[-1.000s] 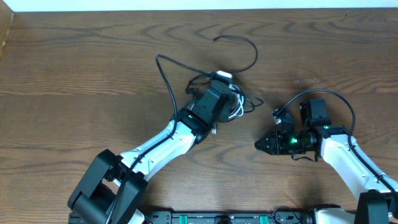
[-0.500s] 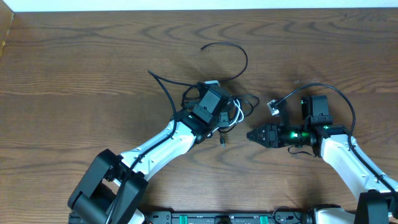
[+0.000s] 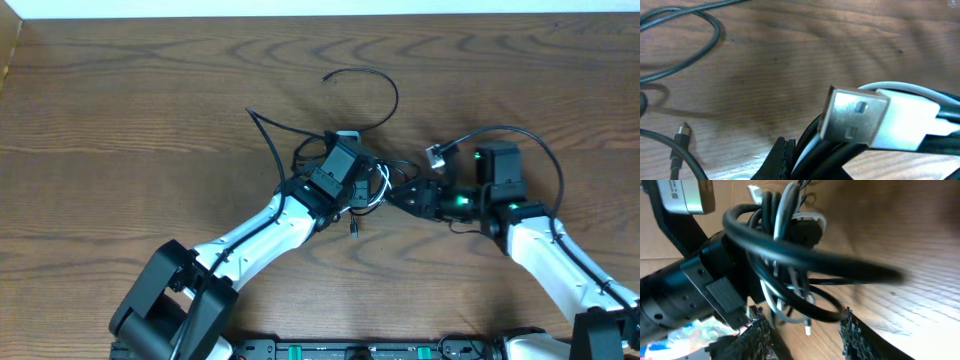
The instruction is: Untangle cables
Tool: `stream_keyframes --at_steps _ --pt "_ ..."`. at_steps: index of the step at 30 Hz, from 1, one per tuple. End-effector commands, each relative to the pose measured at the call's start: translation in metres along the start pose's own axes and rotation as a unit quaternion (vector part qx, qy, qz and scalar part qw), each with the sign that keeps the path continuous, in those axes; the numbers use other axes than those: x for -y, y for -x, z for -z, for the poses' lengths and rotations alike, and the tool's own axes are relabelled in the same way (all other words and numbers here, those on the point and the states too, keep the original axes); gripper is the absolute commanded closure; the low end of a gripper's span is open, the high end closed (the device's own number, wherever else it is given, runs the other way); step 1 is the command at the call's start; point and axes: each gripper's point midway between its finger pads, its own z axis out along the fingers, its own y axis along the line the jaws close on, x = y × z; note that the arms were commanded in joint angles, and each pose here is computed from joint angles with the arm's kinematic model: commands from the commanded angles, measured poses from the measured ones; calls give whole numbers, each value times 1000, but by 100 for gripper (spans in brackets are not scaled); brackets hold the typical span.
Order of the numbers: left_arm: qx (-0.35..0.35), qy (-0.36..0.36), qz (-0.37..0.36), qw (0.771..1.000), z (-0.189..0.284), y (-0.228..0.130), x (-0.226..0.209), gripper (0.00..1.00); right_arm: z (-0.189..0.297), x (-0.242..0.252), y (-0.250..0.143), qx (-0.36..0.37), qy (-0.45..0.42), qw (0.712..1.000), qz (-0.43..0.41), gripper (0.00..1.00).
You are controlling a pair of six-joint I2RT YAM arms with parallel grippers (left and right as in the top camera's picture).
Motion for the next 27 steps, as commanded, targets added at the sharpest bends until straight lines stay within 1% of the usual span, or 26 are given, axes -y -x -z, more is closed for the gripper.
stream_keyframes --at_steps 1,3,5,8,12,13,14,16,17,19,20,22,27 --pt "38 37 -12 998 5 10 -1 92 -15 -4 -3 2 -22 999 -38 56" --pt "48 52 -23 997 6 9 0 92 -21 6 -2 20 -63 996 -58 62" --pt "46 47 -29 997 7 6 6 92 -21 25 0 48 -121 987 -91 67" --pt "39 41 -37 998 7 -1 12 92 -12 55 4 92 -199 966 -138 79" --pt "31 47 -40 998 15 -4 9 92 11 92 2 135 -296 928 -178 97" --pt "29 46 -44 998 21 -4 9 92 17 99 1 141 -316 920 -184 99" --pt "25 37 -55 997 25 -5 12 92 22 105 1 147 -329 914 -187 99" --pt "14 -8 -93 996 39 -7 28 92 31 114 0 157 -354 902 -192 99" --pt "11 -42 -110 993 50 -7 40 92 36 119 1 160 -366 897 -189 99" --pt "18 -84 -130 988 68 -4 54 92 41 123 3 166 -379 892 -182 99" --pt "27 -96 -135 986 76 -1 59 91 43 124 3 168 -383 890 -182 99" --pt "51 -109 -140 983 94 9 63 83 43 124 4 168 -381 891 -184 99" --pt "80 -125 -143 978 116 19 68 83 42 123 2 153 -380 898 -160 99"
